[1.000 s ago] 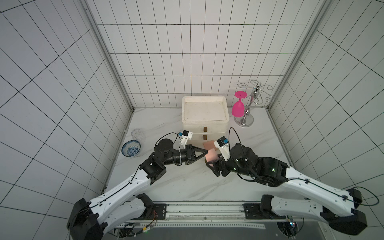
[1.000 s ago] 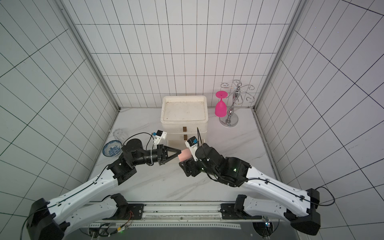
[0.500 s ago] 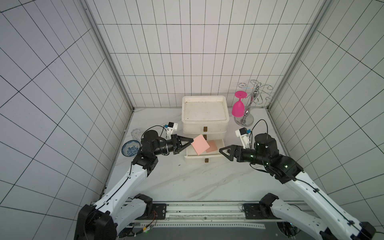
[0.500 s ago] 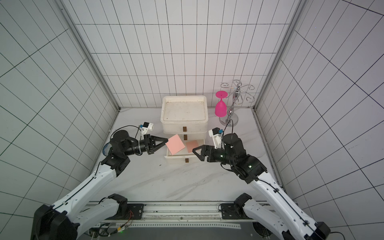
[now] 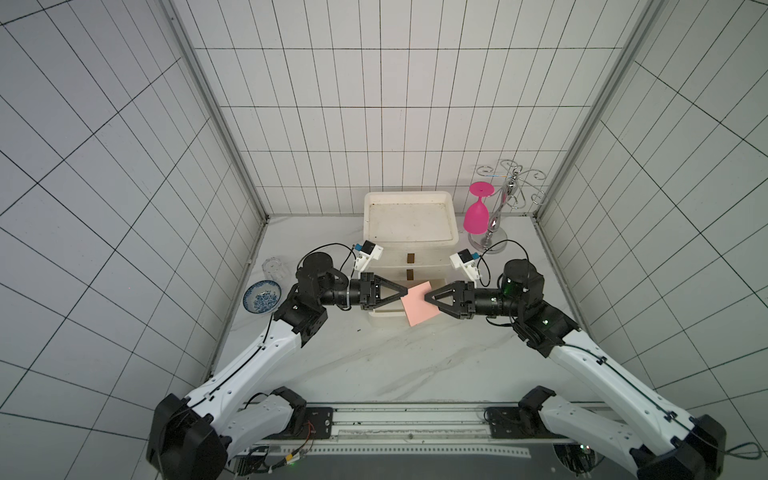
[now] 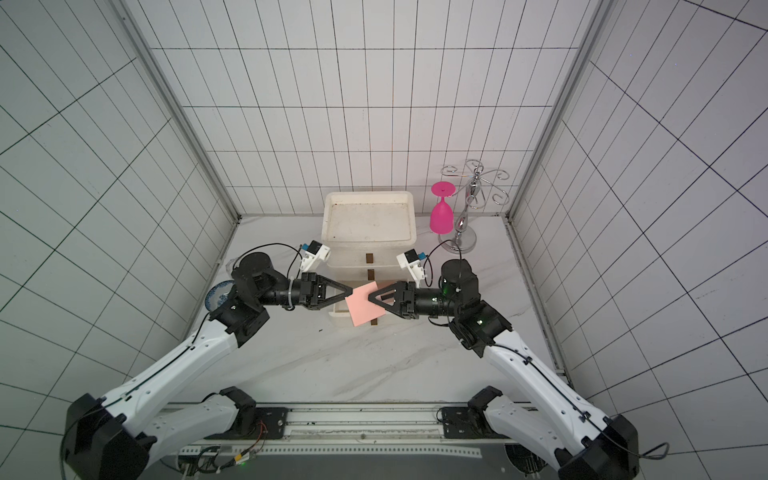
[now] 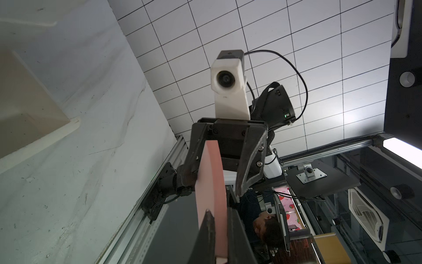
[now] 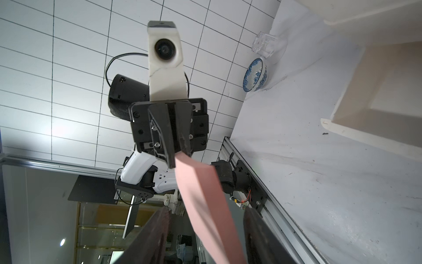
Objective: Please put the sticky notes in the drawer by color
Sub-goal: Pick up the sticky notes from the center of the board, then place the sticky notes in the drawer.
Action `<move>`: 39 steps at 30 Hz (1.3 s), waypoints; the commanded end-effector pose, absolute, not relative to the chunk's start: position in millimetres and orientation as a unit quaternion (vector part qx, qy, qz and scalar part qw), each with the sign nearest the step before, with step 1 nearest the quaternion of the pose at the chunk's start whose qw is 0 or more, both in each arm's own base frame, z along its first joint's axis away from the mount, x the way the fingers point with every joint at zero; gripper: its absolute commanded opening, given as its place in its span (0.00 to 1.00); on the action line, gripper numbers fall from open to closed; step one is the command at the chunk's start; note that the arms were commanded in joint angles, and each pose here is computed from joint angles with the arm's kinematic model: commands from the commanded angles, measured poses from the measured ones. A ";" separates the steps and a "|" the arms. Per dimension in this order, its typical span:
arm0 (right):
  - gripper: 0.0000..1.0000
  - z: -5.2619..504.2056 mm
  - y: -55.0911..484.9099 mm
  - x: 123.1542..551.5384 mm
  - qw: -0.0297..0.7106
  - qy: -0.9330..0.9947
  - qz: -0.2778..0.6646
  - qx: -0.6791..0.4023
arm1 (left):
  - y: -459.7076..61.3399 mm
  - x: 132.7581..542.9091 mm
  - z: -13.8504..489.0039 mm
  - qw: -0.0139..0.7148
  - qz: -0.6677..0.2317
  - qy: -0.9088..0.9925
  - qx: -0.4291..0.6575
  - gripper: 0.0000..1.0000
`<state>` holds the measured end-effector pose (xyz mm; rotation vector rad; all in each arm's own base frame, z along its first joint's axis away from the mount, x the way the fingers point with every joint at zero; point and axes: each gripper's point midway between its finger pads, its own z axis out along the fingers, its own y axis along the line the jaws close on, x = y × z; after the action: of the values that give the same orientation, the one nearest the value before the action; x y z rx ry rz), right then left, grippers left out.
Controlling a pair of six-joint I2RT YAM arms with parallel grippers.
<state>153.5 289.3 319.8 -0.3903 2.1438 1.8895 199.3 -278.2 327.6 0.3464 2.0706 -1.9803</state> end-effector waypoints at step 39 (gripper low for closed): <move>0.29 144.8 274.2 303.6 0.288 0.882 0.371 0.026 | -186.0 262.7 214.5 0.239 -0.426 0.871 -0.055 0.61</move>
<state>286.8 266.9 116.1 0.1439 2.4557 1.0135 263.7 -185.6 211.6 -0.1912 2.3882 -1.1765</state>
